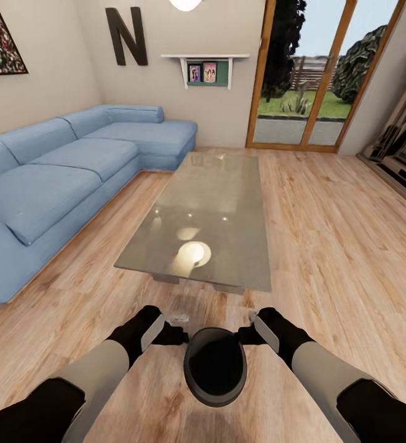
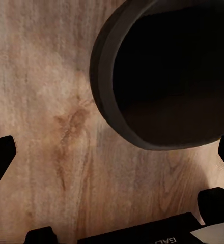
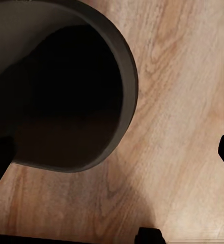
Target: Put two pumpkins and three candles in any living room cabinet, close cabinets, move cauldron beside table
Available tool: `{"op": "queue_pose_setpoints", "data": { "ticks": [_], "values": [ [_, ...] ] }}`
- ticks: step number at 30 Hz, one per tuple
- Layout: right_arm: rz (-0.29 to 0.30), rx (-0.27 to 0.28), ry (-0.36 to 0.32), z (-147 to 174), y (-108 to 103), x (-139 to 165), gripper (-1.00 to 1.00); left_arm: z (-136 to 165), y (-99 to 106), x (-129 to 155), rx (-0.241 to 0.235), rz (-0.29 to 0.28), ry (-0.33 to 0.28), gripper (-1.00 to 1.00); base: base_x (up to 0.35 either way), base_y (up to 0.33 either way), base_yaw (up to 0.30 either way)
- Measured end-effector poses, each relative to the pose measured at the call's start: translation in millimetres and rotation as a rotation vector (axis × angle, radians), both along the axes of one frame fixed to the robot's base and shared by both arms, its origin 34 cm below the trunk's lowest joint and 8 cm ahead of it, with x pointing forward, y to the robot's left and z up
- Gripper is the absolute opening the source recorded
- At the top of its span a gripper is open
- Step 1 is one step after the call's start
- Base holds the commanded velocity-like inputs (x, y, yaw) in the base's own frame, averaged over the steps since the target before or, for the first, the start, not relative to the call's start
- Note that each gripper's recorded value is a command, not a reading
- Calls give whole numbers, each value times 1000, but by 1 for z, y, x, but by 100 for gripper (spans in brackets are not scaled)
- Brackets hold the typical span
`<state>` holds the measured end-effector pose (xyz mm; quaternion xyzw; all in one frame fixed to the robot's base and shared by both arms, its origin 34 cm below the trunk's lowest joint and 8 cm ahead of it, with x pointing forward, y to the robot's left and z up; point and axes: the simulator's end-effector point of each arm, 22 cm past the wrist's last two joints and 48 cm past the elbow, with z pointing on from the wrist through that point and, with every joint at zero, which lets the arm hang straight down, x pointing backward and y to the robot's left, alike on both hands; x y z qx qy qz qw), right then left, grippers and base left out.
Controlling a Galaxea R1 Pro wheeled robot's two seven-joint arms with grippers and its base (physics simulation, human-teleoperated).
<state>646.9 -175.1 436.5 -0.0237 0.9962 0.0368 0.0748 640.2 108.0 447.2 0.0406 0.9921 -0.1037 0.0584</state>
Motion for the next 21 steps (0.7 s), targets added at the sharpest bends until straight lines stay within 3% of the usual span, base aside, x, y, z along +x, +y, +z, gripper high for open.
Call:
{"op": "queue_pose_setpoints", "data": {
  "ticks": [8,13,21],
  "values": [
    [1,-8,-1,19,-4,1,100,3,42,-14,54,39,48,100,0,0,0],
    [-7,-30,35,22,-14,-12,100,13,50,-15,65,49,53,100,0,0,0],
    [-17,-48,53,35,-23,-20,100,25,93,-18,81,144,75,100,0,0,0]
  ]
}}
